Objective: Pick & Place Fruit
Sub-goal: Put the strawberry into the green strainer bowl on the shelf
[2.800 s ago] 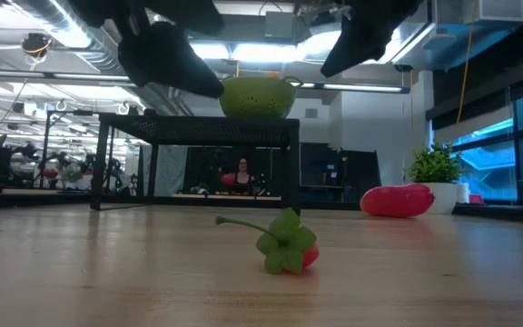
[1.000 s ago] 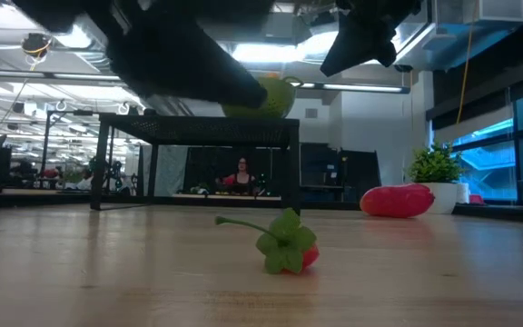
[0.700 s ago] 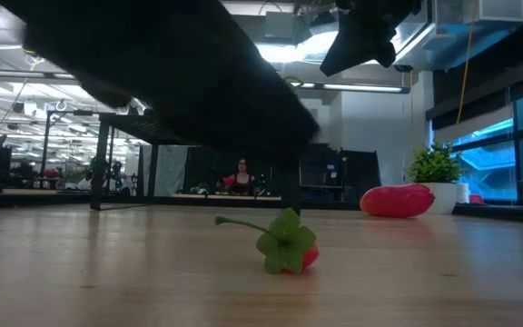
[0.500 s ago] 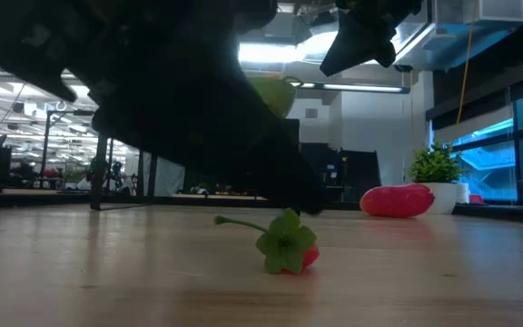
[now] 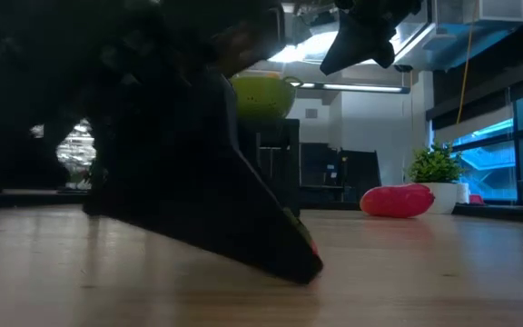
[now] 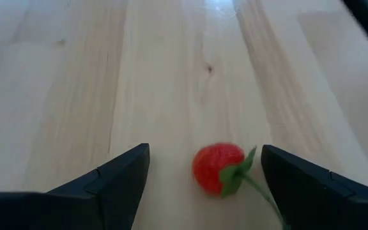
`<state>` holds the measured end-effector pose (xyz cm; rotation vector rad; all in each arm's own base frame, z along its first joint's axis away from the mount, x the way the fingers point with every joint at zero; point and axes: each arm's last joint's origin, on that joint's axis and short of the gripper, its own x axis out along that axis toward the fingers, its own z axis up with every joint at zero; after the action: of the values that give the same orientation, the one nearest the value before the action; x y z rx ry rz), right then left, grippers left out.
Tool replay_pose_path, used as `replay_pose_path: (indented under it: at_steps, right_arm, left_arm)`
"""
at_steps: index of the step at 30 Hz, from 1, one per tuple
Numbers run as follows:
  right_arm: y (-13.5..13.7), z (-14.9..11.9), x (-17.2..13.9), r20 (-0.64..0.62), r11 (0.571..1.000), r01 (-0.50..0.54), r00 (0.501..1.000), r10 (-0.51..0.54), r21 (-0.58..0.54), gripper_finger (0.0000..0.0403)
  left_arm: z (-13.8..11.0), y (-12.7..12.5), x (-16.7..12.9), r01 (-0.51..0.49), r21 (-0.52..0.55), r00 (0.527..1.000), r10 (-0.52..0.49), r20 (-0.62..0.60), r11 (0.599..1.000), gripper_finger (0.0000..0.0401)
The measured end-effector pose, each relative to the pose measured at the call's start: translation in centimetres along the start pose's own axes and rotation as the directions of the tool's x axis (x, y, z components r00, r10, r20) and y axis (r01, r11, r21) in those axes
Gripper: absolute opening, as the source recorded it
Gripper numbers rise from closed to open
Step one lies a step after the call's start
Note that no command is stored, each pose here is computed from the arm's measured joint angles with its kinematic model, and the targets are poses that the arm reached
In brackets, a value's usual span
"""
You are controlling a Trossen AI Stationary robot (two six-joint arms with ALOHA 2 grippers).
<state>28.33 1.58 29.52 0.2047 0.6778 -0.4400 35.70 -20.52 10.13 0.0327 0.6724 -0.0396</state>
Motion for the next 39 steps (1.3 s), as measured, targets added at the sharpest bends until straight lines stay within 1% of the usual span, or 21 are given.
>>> replay_pose_path:
  at_steps: [5, 13, 16, 19, 24, 30, 39]
  right_arm:
    - [0.0, -0.01, 0.0, -0.001, 1.0, 0.0, 1.0, 0.0, -0.001, 0.0038]
    - [-0.01, -0.03, 0.0, -0.003, 1.0, 0.001, 1.0, -0.001, -0.002, 0.0052]
    - [-0.02, -0.04, 0.0, -0.004, 1.0, 0.002, 1.0, -0.002, -0.002, 0.0056]
    - [-0.02, -0.04, 0.0, -0.004, 1.0, 0.002, 1.0, -0.002, -0.002, 0.0058]
    - [-0.02, -0.04, 0.0, -0.004, 1.0, 0.002, 1.0, -0.002, -0.002, 0.0055]
    - [-0.02, -0.04, 0.0, -0.004, 1.0, 0.002, 1.0, -0.002, -0.003, 0.0042]
    - [-0.02, -0.05, 0.01, -0.005, 1.0, 0.002, 1.0, -0.002, -0.003, 0.0031]
  left_arm:
    - [-0.16, -0.01, 0.36, -0.01, -0.007, 1.0, 0.01, 0.013, 1.0, 0.0297]
    - [-0.19, 0.03, 0.37, -0.011, -0.005, 1.0, 0.011, 0.01, 1.0, 0.0296]
    - [-0.19, 0.01, 0.37, -0.01, 0.002, 1.0, 0.01, 0.01, 1.0, 0.029]
    - [-0.21, -0.01, 0.38, -0.004, 0.003, 1.0, 0.004, 0.008, 1.0, 0.0272]
    - [-0.23, -0.09, 0.37, 0.005, 0.007, 1.0, -0.005, 0.006, 1.0, 0.023]
    - [-0.15, -0.48, 0.32, 0.027, 0.049, 0.999, -0.029, 0.029, 0.998, 0.0185]
    - [-0.07, -0.54, 0.34, 0.039, 0.048, 0.998, -0.041, 0.038, 0.998, 0.0144]
